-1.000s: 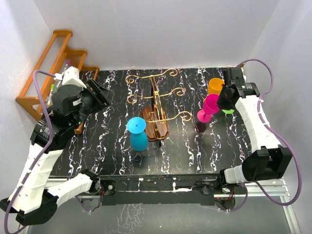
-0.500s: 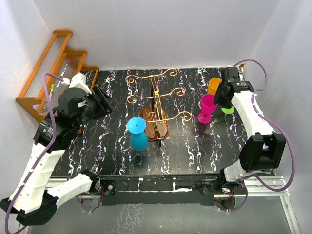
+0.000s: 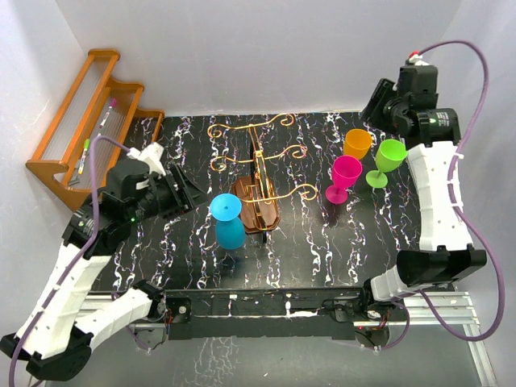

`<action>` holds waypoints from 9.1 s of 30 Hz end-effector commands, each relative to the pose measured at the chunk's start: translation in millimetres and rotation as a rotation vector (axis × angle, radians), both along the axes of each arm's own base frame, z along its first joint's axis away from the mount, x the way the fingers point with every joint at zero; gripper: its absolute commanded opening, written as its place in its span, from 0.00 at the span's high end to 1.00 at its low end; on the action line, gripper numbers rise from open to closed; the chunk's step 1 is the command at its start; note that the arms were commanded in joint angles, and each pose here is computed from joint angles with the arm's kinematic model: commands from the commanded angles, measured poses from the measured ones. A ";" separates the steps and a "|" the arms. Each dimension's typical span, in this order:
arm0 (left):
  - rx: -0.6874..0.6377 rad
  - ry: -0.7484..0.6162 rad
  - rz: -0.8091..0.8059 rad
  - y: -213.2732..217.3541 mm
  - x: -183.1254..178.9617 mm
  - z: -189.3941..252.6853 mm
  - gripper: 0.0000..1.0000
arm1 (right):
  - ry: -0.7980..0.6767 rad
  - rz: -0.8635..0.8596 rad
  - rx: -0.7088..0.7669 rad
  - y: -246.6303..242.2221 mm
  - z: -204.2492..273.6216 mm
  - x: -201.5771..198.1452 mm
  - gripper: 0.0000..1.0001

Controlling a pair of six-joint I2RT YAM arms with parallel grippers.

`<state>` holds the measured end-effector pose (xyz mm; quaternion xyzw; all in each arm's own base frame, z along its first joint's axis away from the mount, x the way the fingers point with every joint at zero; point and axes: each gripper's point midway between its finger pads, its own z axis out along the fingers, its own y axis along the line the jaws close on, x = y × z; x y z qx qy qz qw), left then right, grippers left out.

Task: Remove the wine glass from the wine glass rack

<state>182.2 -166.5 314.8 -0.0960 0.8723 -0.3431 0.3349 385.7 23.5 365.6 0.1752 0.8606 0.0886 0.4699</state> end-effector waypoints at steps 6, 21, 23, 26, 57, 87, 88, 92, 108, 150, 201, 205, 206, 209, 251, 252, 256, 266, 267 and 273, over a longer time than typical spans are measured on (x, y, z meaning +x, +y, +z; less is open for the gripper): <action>-0.054 0.163 -0.124 -22.4 -20.1 -18.3 0.48 | -0.240 0.267 0.109 46.3 87.1 -27.1 0.51; -0.084 0.226 -0.120 -38.3 -4.3 -39.2 0.49 | -0.344 0.415 0.172 71.6 103.2 -47.4 0.56; -0.080 0.234 -0.118 -38.7 -3.5 -41.6 0.53 | -0.340 0.414 0.174 71.5 101.2 -48.0 0.56; -0.077 0.240 -0.119 -38.4 -4.3 -43.7 0.65 | -0.343 0.411 0.174 71.2 100.2 -49.9 0.56; -0.128 0.087 0.132 -17.9 31.3 4.5 1.00 | -0.416 0.398 0.179 69.8 106.6 -56.0 0.58; -0.325 0.120 -0.356 -80.1 -9.4 29.1 1.00 | -0.429 0.451 0.201 79.1 112.6 -49.1 0.59; -0.342 0.109 -0.389 -82.2 -13.9 33.6 1.00 | -0.427 0.459 0.206 80.5 112.3 -48.9 0.59; -0.413 0.012 -0.473 -88.9 -18.8 62.2 1.00 | -0.433 0.513 0.229 89.3 114.8 -49.4 0.59; -0.726 -0.493 -0.740 -122.5 1.8 246.6 1.00 | -0.549 0.721 0.372 121.9 157.0 -74.8 0.59; -0.509 -0.572 -0.664 -187.6 106.7 225.3 1.00 | -0.410 1.152 0.496 170.4 143.5 -113.5 0.52; -0.564 -0.174 -0.316 -168.4 114.1 189.6 0.48 | -1.066 0.816 -0.720 188.1 126.5 -79.2 0.92; -0.578 -0.166 -0.325 -169.0 111.7 189.8 0.49 | -1.070 0.821 -0.743 201.1 123.7 -84.0 0.92; -0.577 -0.162 -0.327 -169.3 111.6 188.5 0.49 | -1.073 0.822 -0.754 205.2 122.9 -85.5 0.92; -0.578 -0.153 -0.330 -169.5 109.8 187.2 0.49 | -1.074 0.826 -0.800 218.7 116.6 -90.5 0.92; -0.596 -0.110 -0.361 -166.5 93.8 191.1 0.51 | -1.153 0.401 -1.220 186.4 111.2 -105.1 0.92; -0.596 -0.106 -0.362 -166.5 93.7 190.0 0.51 | -1.152 0.397 -1.234 187.1 110.0 -104.6 0.92; -0.603 -0.098 -0.376 -167.8 91.3 190.5 0.53 | -1.128 0.366 -1.289 188.8 103.1 -99.5 0.92; -0.596 -0.085 -0.386 -166.9 87.5 186.2 0.59 | -1.117 0.278 -1.327 185.8 104.2 -99.2 0.92; -0.595 -0.082 -0.388 -167.2 86.9 185.5 0.59 | -1.121 0.272 -1.323 185.9 105.3 -99.5 0.92; -0.591 -0.068 -0.386 -166.7 86.4 180.6 0.59 | -1.119 0.219 -1.317 183.5 111.5 -99.3 0.92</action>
